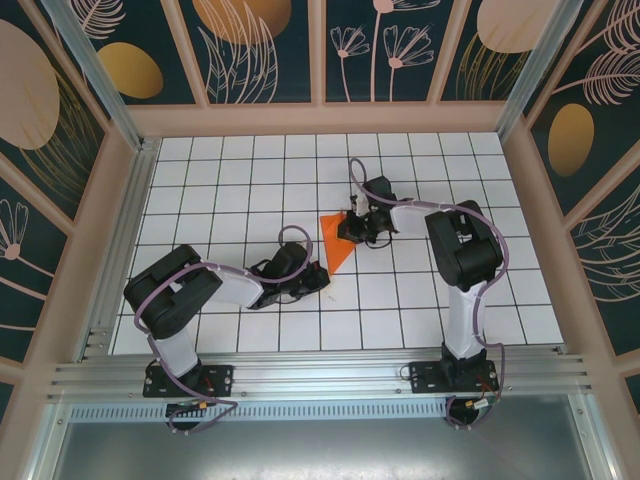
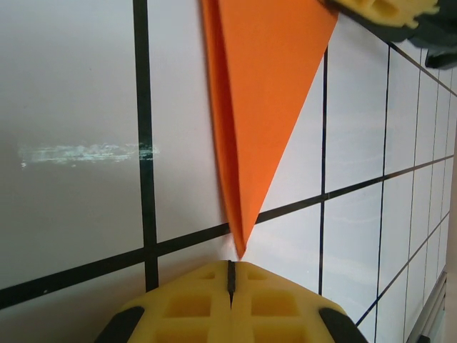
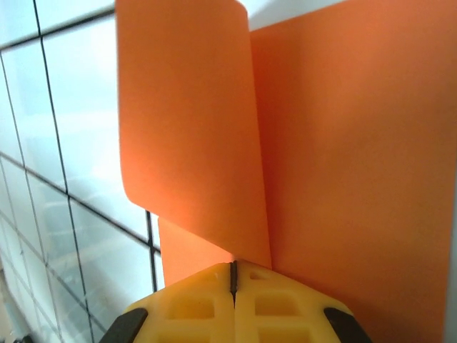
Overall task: Fold a paper plane with a square sheet of paper (pick it up from the middle)
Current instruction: Fourth fold the wing at the center of the table.
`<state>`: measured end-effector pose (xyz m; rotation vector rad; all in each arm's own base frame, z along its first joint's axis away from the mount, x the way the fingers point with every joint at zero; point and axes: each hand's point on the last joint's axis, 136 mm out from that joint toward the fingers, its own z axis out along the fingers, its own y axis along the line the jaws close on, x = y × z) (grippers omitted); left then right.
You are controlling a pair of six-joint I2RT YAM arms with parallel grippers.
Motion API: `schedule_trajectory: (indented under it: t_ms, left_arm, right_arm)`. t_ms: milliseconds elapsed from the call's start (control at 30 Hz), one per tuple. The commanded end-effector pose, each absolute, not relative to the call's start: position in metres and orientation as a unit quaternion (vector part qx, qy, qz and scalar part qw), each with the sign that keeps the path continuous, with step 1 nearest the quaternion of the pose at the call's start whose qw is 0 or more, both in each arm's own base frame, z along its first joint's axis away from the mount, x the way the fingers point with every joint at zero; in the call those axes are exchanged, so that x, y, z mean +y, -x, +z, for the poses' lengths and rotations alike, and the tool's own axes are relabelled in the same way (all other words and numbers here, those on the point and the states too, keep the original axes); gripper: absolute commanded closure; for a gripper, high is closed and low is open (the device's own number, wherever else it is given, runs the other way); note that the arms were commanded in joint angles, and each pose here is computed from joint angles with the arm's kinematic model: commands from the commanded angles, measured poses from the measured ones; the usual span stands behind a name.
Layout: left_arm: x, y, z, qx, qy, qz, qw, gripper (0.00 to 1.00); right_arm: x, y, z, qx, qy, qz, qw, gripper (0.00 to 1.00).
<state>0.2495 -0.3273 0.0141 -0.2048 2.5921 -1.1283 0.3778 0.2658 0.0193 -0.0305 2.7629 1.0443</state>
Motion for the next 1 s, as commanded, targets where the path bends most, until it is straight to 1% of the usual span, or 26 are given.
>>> schedule_trajectory:
  t_ms: [0, 133, 200, 333, 367, 433, 533, 700, 933, 967]
  left_arm:
    - [-0.295, -0.203, -0.035, 0.946, 0.072, -0.309, 0.070, 1.00]
    - [-0.302, -0.215, -0.007, 0.935, 0.066, -0.332, 0.103, 1.00]
    - [-0.309, -0.226, 0.023, 0.921, 0.060, -0.358, 0.139, 1.00]
    - [-0.318, -0.243, 0.063, 0.900, 0.054, -0.388, 0.192, 0.94]
    - [-0.320, -0.246, 0.070, 0.895, 0.053, -0.396, 0.199, 0.90]
    - [-0.325, -0.250, 0.076, 0.889, 0.056, -0.407, 0.205, 0.88]
    - [-0.327, -0.255, 0.070, 0.894, 0.059, -0.395, 0.204, 0.85]
    - [-0.320, -0.259, 0.043, 0.917, 0.081, -0.342, 0.188, 0.87]
    - [-0.326, -0.255, 0.031, 0.924, 0.077, -0.339, 0.159, 0.92]
    - [-0.323, -0.252, 0.016, 0.932, 0.079, -0.323, 0.147, 0.93]
  right_arm:
    - [0.257, -0.392, 0.008, 0.938, 0.011, 0.328, 0.115, 0.96]
    - [0.260, -0.380, 0.008, 0.937, 0.011, 0.332, 0.105, 0.96]
    - [0.261, -0.372, 0.009, 0.939, 0.008, 0.329, 0.102, 0.96]
    - [0.265, -0.351, 0.011, 0.940, -0.004, 0.328, 0.092, 0.96]
    - [0.266, -0.345, 0.012, 0.940, -0.009, 0.328, 0.089, 0.96]
    - [0.270, -0.331, 0.011, 0.942, -0.018, 0.324, 0.081, 0.96]
    - [0.274, -0.312, 0.011, 0.944, -0.031, 0.319, 0.073, 0.96]
    - [0.283, -0.287, 0.012, 0.945, -0.051, 0.318, 0.063, 0.95]
    - [0.287, -0.281, 0.012, 0.945, -0.056, 0.316, 0.059, 0.96]
    - [0.287, -0.281, 0.012, 0.945, -0.056, 0.317, 0.060, 0.96]
